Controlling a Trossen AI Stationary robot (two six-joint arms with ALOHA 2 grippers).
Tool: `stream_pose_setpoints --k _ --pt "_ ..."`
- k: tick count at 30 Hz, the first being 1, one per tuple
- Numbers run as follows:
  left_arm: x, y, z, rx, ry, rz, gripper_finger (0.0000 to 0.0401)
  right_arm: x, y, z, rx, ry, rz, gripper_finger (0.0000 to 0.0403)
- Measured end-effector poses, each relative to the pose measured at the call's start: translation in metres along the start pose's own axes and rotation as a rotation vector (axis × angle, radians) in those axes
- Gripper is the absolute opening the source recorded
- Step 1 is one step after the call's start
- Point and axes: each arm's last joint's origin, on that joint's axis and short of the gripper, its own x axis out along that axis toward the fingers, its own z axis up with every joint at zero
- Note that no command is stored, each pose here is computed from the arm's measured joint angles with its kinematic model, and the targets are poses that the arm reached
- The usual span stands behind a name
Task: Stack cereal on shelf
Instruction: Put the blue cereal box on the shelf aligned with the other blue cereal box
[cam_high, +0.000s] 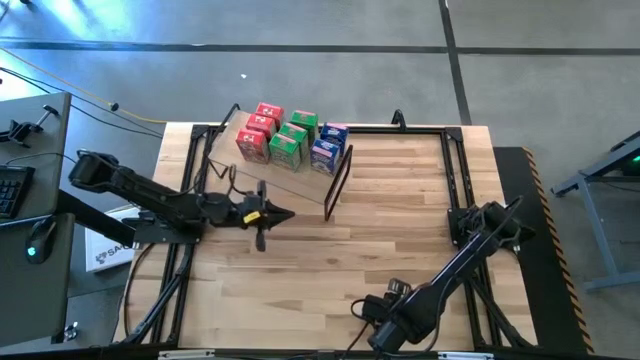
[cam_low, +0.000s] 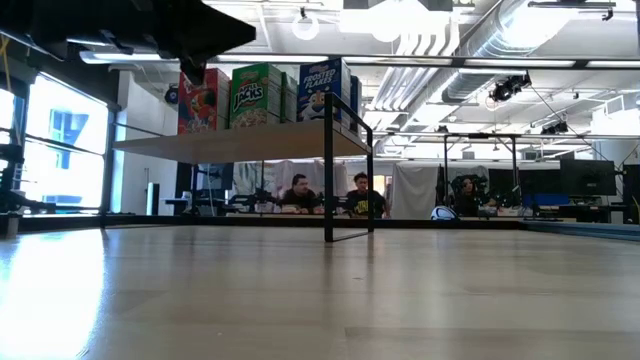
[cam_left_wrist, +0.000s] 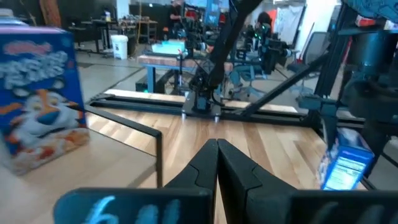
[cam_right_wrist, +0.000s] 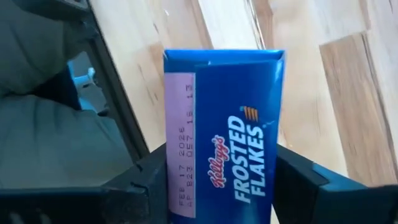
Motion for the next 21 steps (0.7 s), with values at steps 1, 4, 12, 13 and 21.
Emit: stream_pose_setpoints --k 1,4,12,13,21 --pt "-0.003 0.002 0.000 0.001 -0.007 0.005 0.0000 -0.001 0.000 0.002 -0.001 -0.004 0.008 0.0195" --pt "-0.010 0.011 -0.004 -0.003 -0.016 0.031 0.0000 -0.006 0.000 0.010 -0.005 -0.009 0.022 0.0195" --pt "-0.027 0.038 -0.019 -0.020 -0.096 0.113 0.0000 -0.036 -0.014 0.045 -0.029 -0.006 0.025 0.0195" --pt "-0.028 0.041 -0.021 -0.020 -0.100 0.114 0.0000 -0.041 -0.016 0.050 -0.035 -0.006 0.024 0.0195" --pt "-0.032 0.050 -0.027 -0.013 -0.079 0.078 0.0000 -0.064 -0.010 0.052 0.001 -0.046 0.060 0.0213"
